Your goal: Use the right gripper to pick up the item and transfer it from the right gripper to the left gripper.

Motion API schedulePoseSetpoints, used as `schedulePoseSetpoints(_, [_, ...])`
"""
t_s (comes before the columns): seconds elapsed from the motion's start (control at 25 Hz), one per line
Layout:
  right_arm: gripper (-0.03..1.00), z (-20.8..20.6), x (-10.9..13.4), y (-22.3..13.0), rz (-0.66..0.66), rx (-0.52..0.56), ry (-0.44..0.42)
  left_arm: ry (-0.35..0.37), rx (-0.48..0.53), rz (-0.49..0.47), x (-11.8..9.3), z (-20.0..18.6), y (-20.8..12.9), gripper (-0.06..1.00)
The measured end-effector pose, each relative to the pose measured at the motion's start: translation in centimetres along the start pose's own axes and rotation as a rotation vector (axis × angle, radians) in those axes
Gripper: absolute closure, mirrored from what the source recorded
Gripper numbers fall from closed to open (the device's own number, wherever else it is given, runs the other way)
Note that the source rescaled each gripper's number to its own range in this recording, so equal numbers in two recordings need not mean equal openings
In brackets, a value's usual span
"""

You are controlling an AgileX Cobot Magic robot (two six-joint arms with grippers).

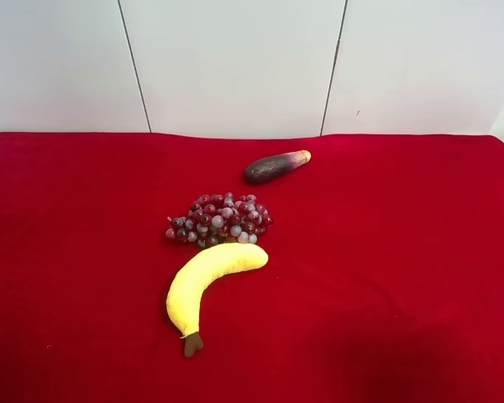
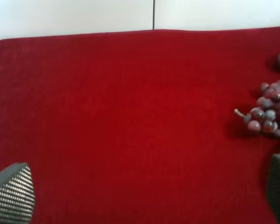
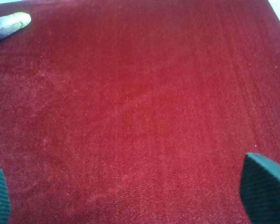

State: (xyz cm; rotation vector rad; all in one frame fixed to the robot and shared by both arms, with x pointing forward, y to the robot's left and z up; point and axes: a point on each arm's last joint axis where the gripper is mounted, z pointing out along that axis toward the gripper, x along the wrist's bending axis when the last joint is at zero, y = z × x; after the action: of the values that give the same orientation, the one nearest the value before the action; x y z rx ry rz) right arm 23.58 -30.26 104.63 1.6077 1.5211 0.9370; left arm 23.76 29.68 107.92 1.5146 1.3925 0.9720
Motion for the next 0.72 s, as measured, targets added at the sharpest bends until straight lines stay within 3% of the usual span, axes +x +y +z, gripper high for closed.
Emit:
schedulePoseSetpoints(0.28, [0.01, 0.0, 0.0, 0.0, 0.000, 0.000, 0.000, -0.003, 0.096, 0.062, 0.0, 0.2, -2.3, -0.06])
schedulePoseSetpoints(0.72, [0.01, 0.0, 0.0, 0.0, 0.000, 0.000, 0.000, -0.004, 0.101, 0.067, 0.0, 0.3, -2.4, -0.06])
